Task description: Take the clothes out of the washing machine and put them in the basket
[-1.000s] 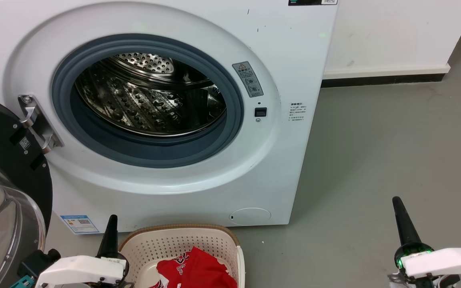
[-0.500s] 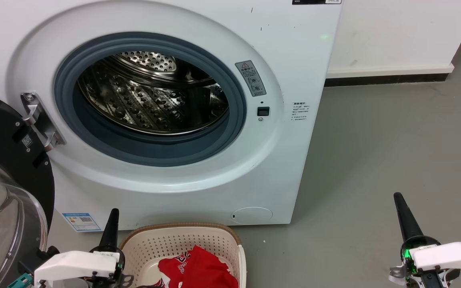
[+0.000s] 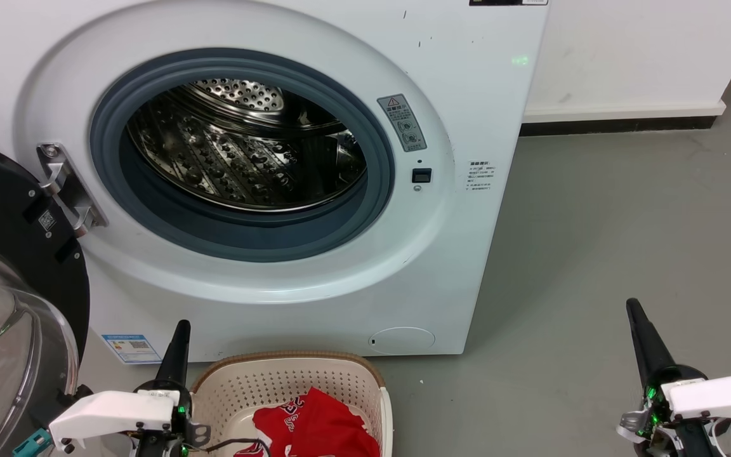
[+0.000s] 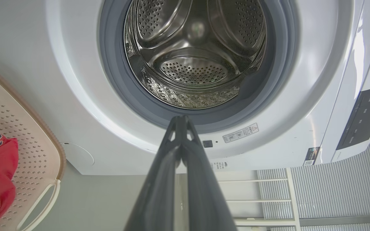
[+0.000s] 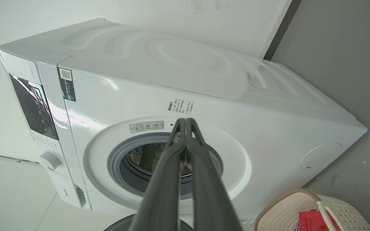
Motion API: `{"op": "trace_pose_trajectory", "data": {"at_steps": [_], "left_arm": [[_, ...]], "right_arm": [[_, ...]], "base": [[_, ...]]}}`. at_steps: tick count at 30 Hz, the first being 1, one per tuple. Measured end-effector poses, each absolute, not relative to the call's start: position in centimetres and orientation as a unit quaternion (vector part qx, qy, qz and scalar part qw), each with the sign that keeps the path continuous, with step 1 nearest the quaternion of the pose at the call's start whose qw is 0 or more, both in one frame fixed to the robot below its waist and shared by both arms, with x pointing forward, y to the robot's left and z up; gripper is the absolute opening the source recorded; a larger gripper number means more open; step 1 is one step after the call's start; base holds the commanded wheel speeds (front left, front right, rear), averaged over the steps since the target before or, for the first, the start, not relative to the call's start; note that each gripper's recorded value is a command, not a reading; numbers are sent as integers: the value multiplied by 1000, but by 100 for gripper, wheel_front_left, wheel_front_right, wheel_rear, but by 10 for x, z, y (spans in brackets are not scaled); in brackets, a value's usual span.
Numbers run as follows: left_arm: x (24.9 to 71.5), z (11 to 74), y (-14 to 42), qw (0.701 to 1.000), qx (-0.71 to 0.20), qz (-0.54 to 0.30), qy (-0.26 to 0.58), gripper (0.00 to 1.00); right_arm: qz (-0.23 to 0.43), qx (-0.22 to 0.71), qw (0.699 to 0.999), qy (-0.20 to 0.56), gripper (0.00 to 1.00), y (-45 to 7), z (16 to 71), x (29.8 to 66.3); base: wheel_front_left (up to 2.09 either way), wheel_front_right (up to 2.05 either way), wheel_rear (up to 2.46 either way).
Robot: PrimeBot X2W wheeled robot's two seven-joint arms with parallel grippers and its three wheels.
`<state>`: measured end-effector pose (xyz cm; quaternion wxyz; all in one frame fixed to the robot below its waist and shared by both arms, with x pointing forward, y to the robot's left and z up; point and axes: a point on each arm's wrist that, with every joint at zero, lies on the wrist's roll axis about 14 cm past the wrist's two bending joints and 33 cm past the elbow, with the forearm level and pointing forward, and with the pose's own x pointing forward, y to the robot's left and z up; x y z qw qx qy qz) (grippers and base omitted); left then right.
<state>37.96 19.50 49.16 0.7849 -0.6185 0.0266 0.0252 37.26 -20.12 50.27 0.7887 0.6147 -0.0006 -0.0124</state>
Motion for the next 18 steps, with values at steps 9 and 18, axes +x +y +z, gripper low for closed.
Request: {"op": "trace_pose_trajectory", "data": {"at_steps": [9, 18], "left_arm": [[382, 495, 196, 761, -648, 19, 22, 0], [385, 499, 197, 738, -674, 13, 15, 0]], "right_arm": [[-10, 644, 765, 1, 0, -201, 503, 377], [-8, 671, 741, 3, 0, -201, 503, 381]], "base": [[0, 0, 0], [0, 0, 0]]}}
